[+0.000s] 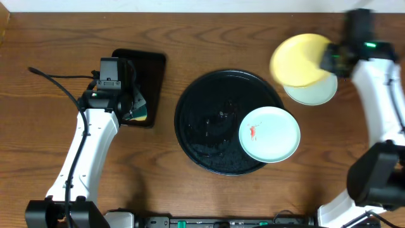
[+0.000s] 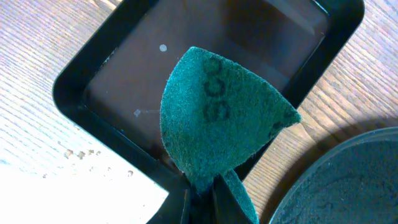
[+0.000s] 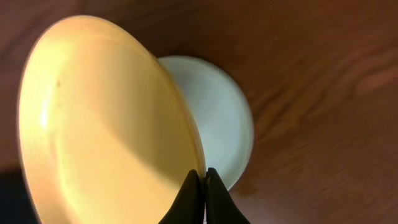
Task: Clean dirty plates on tray and stack at the side
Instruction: 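Carry the yellow plate with the right gripper to the table's right side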
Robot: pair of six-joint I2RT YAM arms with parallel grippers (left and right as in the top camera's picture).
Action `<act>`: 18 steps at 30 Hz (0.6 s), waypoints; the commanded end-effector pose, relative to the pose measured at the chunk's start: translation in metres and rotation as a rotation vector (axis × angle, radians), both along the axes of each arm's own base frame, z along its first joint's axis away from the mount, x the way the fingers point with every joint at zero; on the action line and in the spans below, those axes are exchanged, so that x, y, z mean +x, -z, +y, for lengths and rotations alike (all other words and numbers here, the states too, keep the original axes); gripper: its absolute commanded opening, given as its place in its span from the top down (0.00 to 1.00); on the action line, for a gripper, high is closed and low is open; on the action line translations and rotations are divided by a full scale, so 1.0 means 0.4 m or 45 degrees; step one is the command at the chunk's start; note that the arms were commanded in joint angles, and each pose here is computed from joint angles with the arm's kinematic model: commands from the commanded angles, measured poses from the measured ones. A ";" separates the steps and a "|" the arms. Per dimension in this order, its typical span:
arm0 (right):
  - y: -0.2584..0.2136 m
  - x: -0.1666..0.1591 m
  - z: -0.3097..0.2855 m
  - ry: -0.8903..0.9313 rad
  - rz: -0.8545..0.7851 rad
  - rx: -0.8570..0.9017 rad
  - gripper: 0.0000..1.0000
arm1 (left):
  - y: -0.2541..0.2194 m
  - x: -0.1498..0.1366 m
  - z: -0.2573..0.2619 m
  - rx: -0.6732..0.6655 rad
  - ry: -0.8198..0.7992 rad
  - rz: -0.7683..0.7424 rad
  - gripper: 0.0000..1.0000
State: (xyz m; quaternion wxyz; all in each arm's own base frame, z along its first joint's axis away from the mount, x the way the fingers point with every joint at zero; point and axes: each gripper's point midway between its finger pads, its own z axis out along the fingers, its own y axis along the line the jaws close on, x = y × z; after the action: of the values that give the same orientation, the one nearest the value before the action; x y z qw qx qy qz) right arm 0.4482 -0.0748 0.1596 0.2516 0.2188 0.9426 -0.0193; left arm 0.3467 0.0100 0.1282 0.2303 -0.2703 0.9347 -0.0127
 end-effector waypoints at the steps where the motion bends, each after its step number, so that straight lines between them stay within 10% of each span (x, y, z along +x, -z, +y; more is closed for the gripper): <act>1: 0.082 -0.021 -0.019 0.062 0.015 0.280 0.99 | 0.009 -0.005 0.005 0.005 -0.001 0.016 0.92; 5: 0.147 -0.034 -0.091 0.177 -0.032 0.325 0.99 | 0.010 -0.005 0.005 0.005 -0.001 0.018 0.93; 14: 0.148 -0.010 -0.031 0.042 -0.075 0.391 0.57 | 0.010 -0.005 0.005 0.005 -0.001 0.018 0.93; 18: 0.124 -0.036 0.056 -0.092 -0.044 0.547 0.71 | 0.010 -0.005 0.005 0.006 0.000 0.019 0.92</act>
State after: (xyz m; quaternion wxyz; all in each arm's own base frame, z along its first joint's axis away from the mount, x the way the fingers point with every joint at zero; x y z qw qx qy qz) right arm 0.4369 -0.0886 0.0953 0.2263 0.2780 0.9250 0.1258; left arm 0.3467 0.0100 0.1281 0.2302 -0.2703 0.9348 -0.0128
